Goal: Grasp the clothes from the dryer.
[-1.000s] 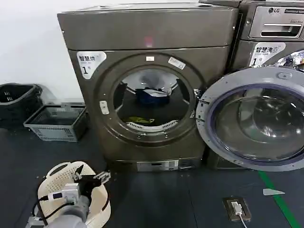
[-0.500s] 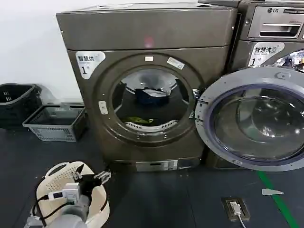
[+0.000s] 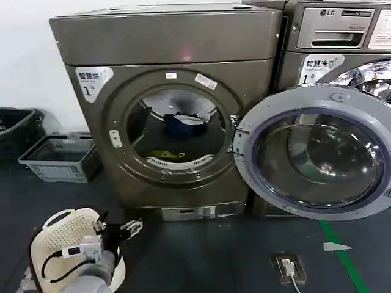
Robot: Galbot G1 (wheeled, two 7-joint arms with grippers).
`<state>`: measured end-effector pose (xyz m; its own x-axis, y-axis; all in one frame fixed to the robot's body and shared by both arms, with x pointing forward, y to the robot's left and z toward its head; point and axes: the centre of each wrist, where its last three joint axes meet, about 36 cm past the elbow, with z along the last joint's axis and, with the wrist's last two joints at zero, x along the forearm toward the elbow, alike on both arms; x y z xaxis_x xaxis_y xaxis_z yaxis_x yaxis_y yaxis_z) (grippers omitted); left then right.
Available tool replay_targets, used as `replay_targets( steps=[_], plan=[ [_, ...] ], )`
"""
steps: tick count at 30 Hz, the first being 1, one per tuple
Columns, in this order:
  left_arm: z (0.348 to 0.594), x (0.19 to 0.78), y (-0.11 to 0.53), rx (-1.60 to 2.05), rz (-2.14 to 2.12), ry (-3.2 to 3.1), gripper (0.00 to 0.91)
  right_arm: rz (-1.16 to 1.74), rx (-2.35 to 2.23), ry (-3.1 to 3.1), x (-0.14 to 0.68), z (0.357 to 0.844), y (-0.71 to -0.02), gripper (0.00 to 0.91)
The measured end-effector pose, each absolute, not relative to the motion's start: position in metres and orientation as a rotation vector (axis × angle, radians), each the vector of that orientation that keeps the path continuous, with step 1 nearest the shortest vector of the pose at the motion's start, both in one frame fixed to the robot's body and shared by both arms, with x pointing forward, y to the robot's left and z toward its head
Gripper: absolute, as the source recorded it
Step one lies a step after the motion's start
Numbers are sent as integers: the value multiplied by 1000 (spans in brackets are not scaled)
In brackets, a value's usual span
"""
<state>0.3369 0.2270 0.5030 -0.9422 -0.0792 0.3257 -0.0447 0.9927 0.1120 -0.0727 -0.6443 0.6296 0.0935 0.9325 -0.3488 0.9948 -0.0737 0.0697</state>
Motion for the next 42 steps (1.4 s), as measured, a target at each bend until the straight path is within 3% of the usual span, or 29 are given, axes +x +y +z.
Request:
replay_targets(
  steps=[42],
  plan=[
    [501, 337, 226, 84, -146, -2794, 907, -308, 2091, 1901, -74, 623, -644, 907]
  ],
)
